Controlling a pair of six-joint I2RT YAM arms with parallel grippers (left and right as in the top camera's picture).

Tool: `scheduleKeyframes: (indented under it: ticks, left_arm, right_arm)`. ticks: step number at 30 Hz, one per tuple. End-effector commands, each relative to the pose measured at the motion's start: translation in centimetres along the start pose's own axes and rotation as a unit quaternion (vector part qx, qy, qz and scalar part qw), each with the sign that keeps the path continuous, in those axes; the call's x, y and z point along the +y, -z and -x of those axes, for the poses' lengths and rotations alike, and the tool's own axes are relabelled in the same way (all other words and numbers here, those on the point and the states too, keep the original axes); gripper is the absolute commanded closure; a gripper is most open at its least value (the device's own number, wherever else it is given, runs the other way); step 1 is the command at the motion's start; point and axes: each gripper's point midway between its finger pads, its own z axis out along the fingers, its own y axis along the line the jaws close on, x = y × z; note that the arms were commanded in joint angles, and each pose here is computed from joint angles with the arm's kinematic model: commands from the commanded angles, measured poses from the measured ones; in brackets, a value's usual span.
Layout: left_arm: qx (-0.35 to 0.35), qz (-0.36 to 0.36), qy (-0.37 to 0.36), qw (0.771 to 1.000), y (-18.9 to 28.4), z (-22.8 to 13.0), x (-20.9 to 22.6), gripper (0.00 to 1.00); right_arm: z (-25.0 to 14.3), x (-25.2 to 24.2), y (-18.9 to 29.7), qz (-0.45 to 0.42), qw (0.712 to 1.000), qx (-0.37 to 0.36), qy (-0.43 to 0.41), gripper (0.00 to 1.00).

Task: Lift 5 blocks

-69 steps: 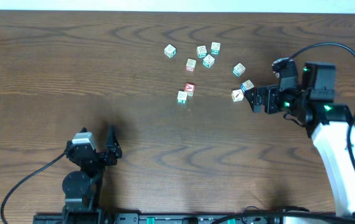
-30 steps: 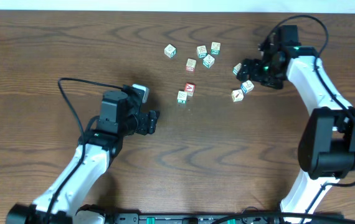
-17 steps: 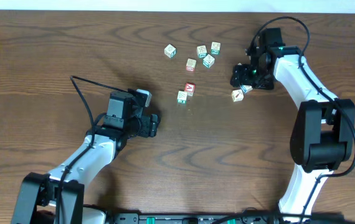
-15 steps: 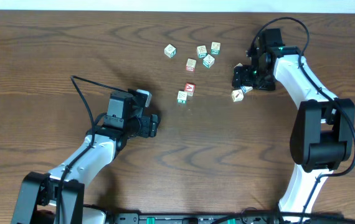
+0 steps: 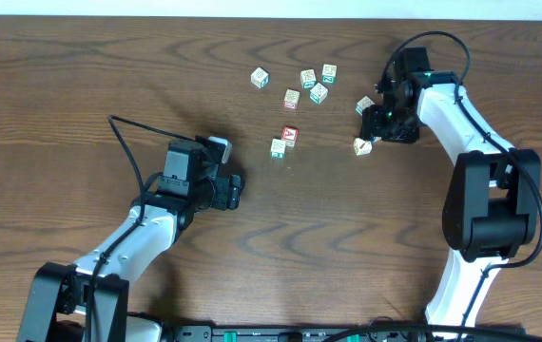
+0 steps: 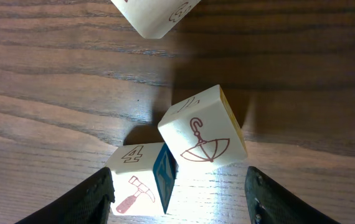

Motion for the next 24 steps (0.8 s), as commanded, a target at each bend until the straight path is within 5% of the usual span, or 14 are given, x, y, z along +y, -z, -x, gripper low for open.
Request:
scheduleKeyframes:
  ticks: [1,10,24]
  left_arm:
    - [-0.009,-0.005,-0.01,1.0,0.1,1.1,-0.3,0.21]
    - [-0.01,0.022,-0.009,1.0,0.1,1.1,0.6,0.21]
    - [-0.012,0.024,0.001,1.0,-0.8,1.2,1.0,0.21]
  right_arm:
    - [0.4,-3.5,-0.1,-0.099,0.995,-0.009,-0.007,0.34]
    - [1.6,-4.0,-1.1,-0.11,0.993,-0.03,-0.01,0.34]
    - [1.9,-4.3,-2.3,-0.11,0.993,-0.032,-0.028,0.63]
